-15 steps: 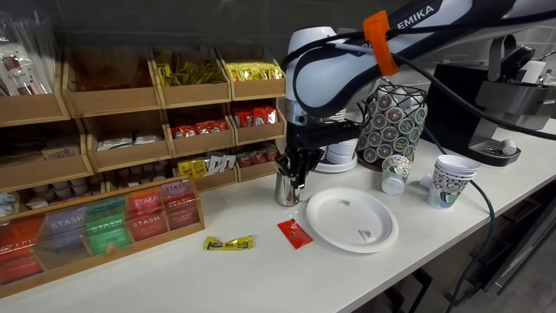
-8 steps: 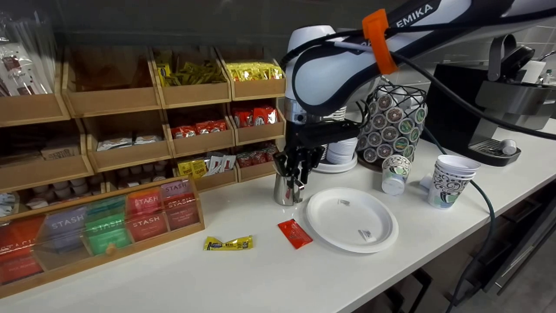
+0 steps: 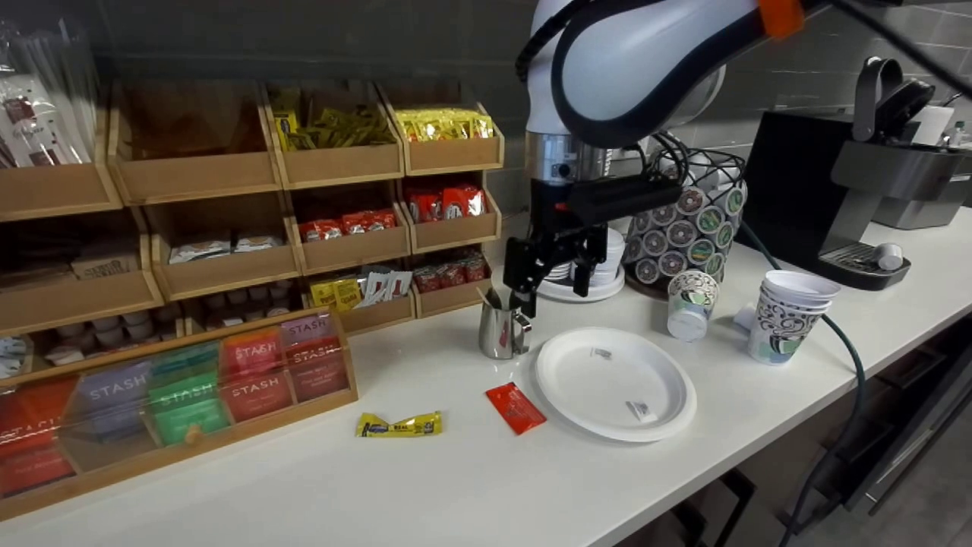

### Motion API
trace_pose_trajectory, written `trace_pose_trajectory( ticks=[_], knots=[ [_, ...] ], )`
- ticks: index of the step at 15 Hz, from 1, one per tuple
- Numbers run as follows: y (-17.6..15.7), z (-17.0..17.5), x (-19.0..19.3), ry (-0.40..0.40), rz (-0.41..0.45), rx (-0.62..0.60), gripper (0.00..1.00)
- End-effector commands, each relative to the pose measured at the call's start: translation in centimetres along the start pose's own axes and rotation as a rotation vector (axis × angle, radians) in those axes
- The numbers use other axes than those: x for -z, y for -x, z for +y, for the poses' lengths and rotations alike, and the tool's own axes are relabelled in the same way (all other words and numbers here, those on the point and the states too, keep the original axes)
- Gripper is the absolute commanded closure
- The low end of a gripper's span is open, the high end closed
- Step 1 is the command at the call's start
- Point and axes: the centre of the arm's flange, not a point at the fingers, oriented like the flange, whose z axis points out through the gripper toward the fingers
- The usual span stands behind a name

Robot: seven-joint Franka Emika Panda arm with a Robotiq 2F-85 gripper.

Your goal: Remove the silver cup from the plate

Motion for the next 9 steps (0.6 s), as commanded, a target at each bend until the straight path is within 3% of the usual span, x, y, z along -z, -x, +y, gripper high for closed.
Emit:
trace_pose_trajectory(
  ticks=[1,3,6,7,9],
  knots=[
    [8.5,1.8,-0.1,-0.027,-0.036,0.072,0.00],
    [10.8,2.7,-0.4,-0.026,-0.039,0.061,0.00],
    [13.7,4.8,-1.1,-0.054,0.029,0.048,0.00],
    [7.8,2.4,-0.5,-0.018,-0.011,0.044,0.00],
    [9.3,3.6,-0.8,-0.029,0.012,0.038,0.00]
  ],
)
